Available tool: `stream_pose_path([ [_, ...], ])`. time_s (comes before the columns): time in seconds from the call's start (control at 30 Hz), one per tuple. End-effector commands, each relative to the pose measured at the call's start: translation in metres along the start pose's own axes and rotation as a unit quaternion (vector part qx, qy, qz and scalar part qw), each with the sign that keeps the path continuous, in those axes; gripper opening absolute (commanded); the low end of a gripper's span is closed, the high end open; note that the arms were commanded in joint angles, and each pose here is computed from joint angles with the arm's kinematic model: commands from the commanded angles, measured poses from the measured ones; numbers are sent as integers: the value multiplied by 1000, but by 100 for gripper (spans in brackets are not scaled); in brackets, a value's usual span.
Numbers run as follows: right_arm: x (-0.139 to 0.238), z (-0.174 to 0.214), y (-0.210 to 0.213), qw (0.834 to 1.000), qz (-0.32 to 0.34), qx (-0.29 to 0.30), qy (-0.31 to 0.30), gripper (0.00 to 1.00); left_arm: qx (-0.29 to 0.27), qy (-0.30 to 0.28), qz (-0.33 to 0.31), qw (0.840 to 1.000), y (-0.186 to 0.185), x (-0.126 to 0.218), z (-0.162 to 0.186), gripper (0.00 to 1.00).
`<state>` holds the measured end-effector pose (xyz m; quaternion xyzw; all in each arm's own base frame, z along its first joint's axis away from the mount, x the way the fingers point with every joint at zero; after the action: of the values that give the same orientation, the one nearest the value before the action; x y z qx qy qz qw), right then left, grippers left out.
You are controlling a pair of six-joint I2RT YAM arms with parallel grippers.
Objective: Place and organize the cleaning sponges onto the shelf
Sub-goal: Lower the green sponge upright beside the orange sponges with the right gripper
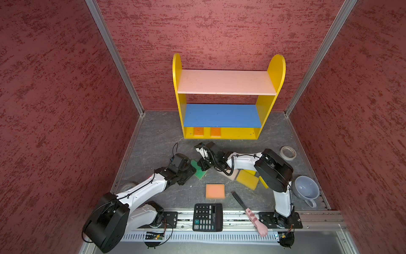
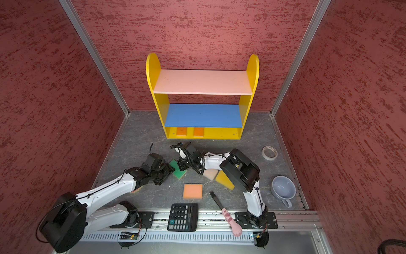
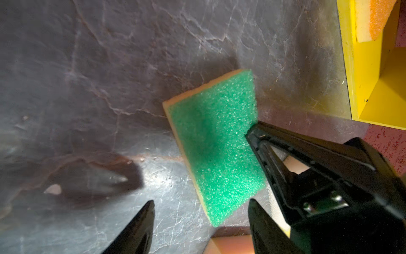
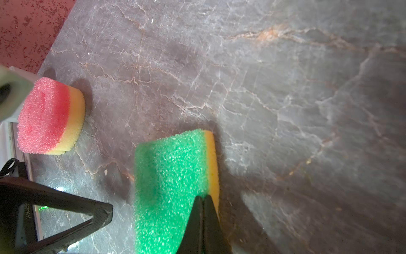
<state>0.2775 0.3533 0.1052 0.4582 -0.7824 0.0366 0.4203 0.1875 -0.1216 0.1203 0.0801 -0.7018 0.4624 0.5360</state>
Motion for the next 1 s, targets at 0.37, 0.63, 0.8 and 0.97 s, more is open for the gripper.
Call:
stream_pose_path([
  [0.37,44,-32,-18,995,-11,-49,-90,0,-98,-10,127,987,-54,19,-2,99],
  [0.63,70,-44,-34,990,30,-51,-130,0,-86,-35,85,992,-52,20,-7,99],
  [0.8,85,-54,-42,984,19,-69,-161,0,-83,-49,113,989,-60,31,-6,100],
  [0.97,92,-66,-43,982,29,-65,-173,0,-56,-83,166,981,-62,43,1,100],
])
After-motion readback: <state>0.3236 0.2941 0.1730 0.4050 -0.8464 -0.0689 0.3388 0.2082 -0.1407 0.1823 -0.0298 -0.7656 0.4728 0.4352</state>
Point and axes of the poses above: each gripper's point midway between its finger pads, its own x axis back along the fingers, its own y axis along the line the jaws close on, z = x × y, the point moved 9 cm from there along x, back along the fingers, and after that the axes turned 10 degrees about x, right-handed, at the moved point
